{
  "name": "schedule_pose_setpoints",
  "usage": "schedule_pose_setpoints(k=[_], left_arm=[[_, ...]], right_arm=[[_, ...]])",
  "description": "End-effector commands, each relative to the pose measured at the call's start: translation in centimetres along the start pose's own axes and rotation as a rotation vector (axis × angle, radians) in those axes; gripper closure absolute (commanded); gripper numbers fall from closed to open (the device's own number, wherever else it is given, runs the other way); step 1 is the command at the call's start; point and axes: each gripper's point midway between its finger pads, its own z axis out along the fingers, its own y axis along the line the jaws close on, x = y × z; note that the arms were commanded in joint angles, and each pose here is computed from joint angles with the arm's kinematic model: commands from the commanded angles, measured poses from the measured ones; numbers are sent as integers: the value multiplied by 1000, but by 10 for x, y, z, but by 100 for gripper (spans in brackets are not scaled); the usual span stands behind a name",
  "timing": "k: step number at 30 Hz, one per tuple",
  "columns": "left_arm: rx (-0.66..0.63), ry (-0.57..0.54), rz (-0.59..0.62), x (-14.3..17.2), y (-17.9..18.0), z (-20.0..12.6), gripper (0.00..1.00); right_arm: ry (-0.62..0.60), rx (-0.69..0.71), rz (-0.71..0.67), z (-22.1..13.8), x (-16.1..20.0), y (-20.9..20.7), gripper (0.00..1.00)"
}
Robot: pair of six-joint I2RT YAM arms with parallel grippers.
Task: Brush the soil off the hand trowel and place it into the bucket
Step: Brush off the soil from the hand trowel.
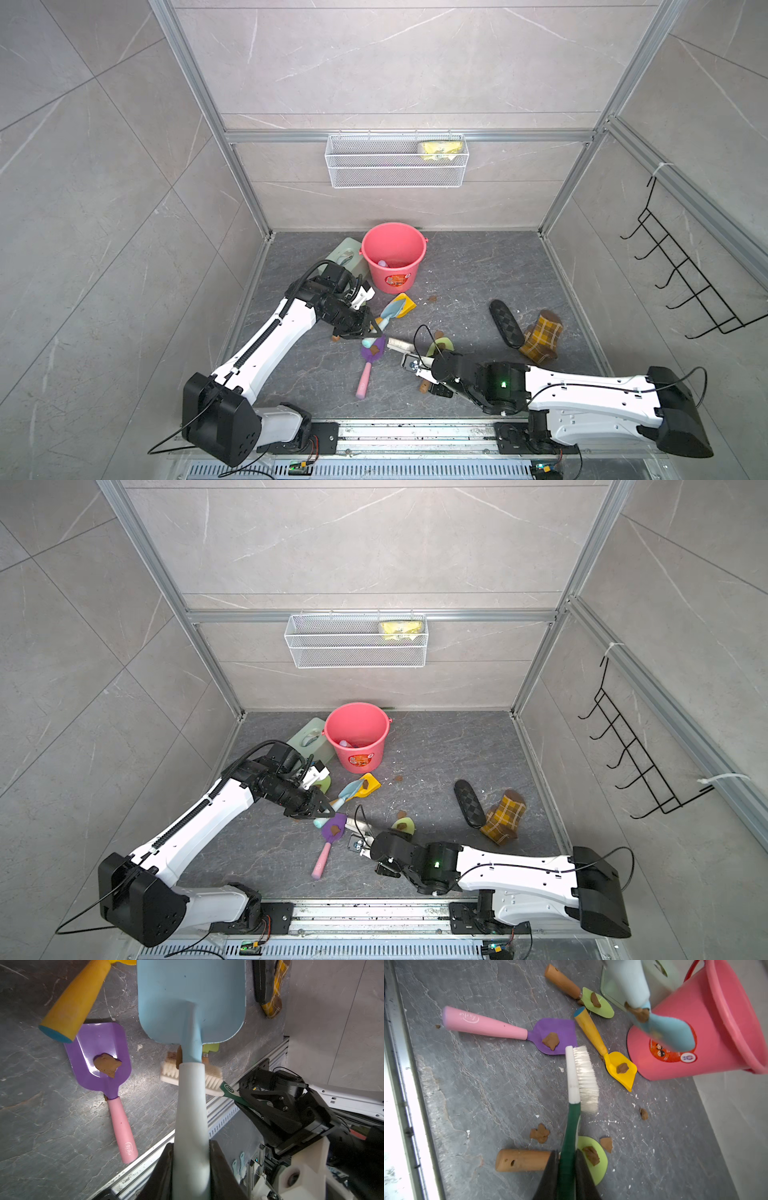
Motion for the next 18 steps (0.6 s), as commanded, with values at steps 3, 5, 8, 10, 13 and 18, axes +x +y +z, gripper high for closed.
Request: schedule_pose_setpoints(k=[3, 5, 8, 10, 13, 18], left_arm=[[26, 70, -26, 9, -13, -6, 100], [22, 92, -21, 12, -15, -3, 100], [24, 117, 0, 16, -21, 0, 100], [22, 131, 3, 17, -22, 1, 100], [26, 133, 11, 15, -24, 0, 100], [18, 130, 35, 12, -28, -5, 100]], right_arm=[[-179, 86, -136, -5, -34, -14, 100], [-182, 99, -167, -3, -33, -16, 100], [-173, 125, -163, 1, -28, -27, 100], [-152, 144, -151, 4, -22, -37, 100], [-115, 175, -135, 7, -12, -50, 100], [-46, 235, -115, 12, 2, -67, 100]])
